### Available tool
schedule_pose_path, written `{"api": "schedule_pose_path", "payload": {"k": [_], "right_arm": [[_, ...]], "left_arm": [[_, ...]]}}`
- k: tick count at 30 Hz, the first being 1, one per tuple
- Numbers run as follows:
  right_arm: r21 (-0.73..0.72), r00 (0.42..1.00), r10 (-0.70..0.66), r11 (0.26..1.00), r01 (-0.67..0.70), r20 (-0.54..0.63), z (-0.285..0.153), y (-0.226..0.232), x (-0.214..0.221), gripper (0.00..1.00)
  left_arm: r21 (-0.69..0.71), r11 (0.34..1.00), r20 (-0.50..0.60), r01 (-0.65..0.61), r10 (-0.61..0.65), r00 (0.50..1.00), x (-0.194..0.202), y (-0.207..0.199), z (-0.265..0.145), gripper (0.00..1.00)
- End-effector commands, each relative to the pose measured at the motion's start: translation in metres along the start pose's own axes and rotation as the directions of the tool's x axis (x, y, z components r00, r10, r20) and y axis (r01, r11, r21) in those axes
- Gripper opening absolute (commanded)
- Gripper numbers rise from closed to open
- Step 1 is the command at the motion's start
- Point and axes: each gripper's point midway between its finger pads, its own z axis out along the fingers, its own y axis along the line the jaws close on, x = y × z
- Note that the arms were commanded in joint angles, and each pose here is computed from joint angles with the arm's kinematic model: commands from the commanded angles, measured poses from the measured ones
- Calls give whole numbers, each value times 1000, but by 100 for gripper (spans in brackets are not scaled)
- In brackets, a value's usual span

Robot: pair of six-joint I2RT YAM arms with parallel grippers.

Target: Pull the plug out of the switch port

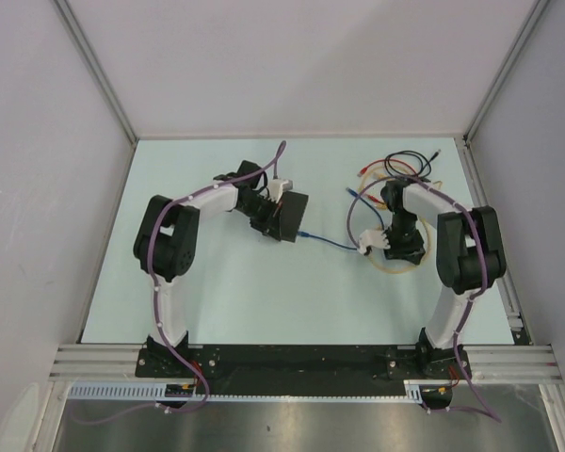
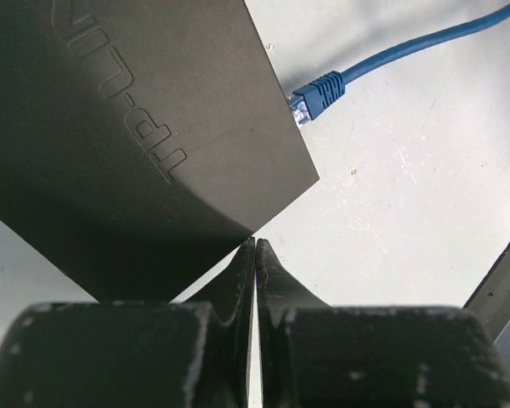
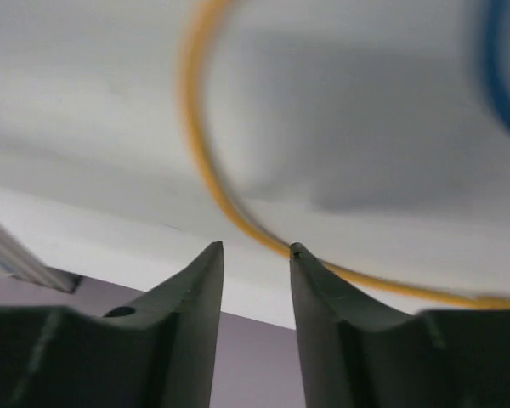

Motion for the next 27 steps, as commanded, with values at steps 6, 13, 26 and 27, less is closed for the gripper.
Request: {"api": "schedule_pose_path", "payload": {"k": [6, 13, 26, 27], "right_arm": [[165, 895, 128, 962, -217, 428, -113, -77, -66, 61], [-158, 572, 345, 923, -352, 744, -141, -117, -173, 60], [-619, 289, 671, 741, -259, 683, -99, -153, -253, 58], [-644, 283, 687, 726, -242, 669, -96, -152, -259, 58]], "left_arm": [[-22, 984, 182, -178, 179, 967, -44, -25, -49, 4], [-106, 994, 189, -15, 35, 981, -29, 16, -69, 8], [-26, 999, 169, -28, 32, 985, -32, 25, -61, 7], [-16, 999, 172, -31, 33, 985, -35, 24, -61, 7]]}}
